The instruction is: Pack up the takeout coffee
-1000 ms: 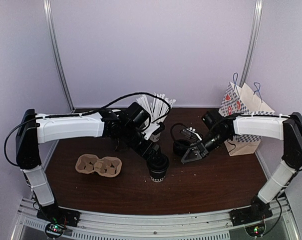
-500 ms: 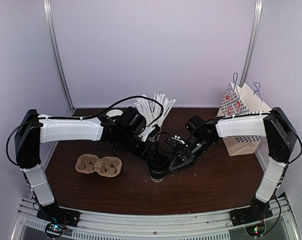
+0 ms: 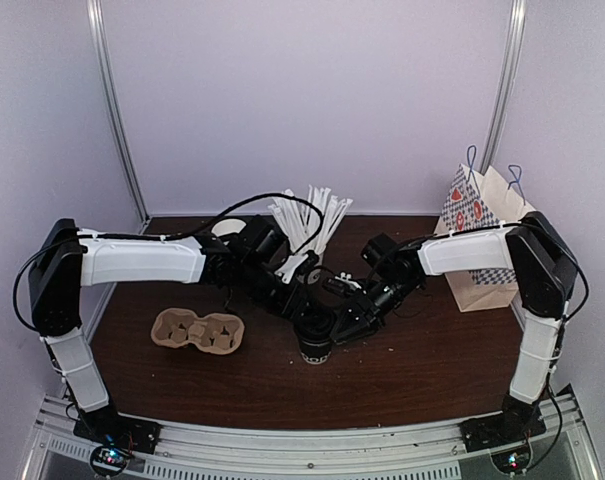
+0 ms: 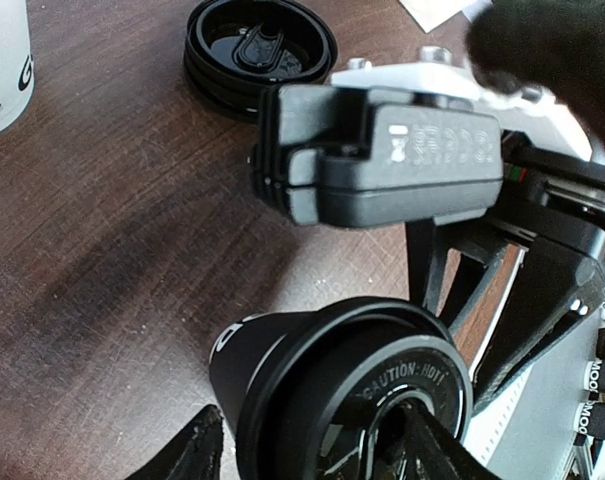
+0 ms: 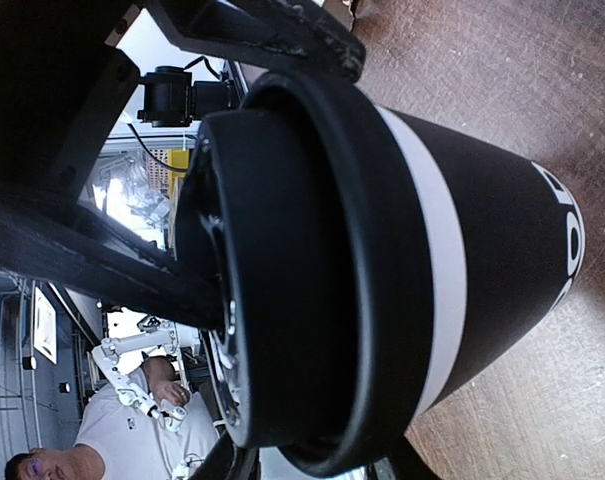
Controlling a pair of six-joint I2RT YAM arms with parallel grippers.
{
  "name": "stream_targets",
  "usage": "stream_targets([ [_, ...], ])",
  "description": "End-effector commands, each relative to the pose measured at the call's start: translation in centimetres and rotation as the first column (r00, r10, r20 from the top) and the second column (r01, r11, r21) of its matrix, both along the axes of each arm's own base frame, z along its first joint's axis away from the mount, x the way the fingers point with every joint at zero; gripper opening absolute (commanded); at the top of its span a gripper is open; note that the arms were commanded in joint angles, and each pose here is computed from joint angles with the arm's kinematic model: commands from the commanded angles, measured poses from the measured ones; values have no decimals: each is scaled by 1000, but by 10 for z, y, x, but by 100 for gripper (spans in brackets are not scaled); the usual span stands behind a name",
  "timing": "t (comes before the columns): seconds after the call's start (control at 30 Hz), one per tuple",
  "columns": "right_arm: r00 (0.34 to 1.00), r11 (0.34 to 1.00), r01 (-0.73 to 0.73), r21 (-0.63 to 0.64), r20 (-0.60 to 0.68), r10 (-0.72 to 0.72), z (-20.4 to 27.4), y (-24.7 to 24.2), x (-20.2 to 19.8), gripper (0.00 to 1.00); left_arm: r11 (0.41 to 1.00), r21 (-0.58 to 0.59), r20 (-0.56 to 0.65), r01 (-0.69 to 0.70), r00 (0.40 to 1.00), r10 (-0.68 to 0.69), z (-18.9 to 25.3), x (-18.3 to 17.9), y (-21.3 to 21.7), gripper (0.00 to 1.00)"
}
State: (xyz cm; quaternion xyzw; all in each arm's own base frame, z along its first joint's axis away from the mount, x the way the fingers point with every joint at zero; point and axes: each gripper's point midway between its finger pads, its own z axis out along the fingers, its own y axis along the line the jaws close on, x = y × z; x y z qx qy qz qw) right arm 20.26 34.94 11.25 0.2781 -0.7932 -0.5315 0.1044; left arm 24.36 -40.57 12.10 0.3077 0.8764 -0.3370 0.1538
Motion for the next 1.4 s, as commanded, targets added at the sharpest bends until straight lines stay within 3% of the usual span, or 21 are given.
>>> stream_targets([
  [0.0, 1000, 1000, 13, 3, 2, -13, -5, 8, 7, 34, 999, 39, -21, -13, 1000, 13, -14, -3, 10, 62],
  [0.13, 998, 997, 42, -69, -51, -45, -26, 6, 9, 31, 999, 44, -21, -13, 1000, 14, -15, -3, 12, 62],
  [0.23, 995, 976, 74, -207, -51, -86, -60, -8, 8, 25, 998, 54, -25, -20, 999, 21, -19, -1, 14, 62],
  [0.4, 990, 917, 53, -395, -98, -99, -104, -27, 2, 24, 997, 71, -30, -27, 999, 29, -27, 2, 18, 62],
  [0.6, 980, 886, 22, -463, -164, -110, -128, -36, -4, 26, 996, 86, -29, -38, 999, 41, -30, 3, 22, 62],
  [0.83, 993, 808, 26, -589, -77, -89, -144, -65, -6, 25, 994, 99, -11, -46, 999, 47, -33, 6, 25, 62],
  [0.93, 995, 813, 23, -582, -69, -78, -140, -62, 1, 25, 993, 105, 1, -48, 999, 48, -33, 7, 27, 62],
  [1.03, 1000, 885, -20, -465, 7, 27, -116, -47, 8, 24, 994, 100, 22, -42, 999, 40, -28, 9, 26, 62],
  [1.2, 955, 954, -10, -299, 281, 98, -36, -34, 26, 30, 998, 53, 84, -30, 996, 25, -8, 14, 21, 63],
  [1.37, 923, 989, -98, -110, 363, 132, 41, -29, 14, 44, 1000, -11, 170, 13, 985, -11, 28, 17, 15, 69],
])
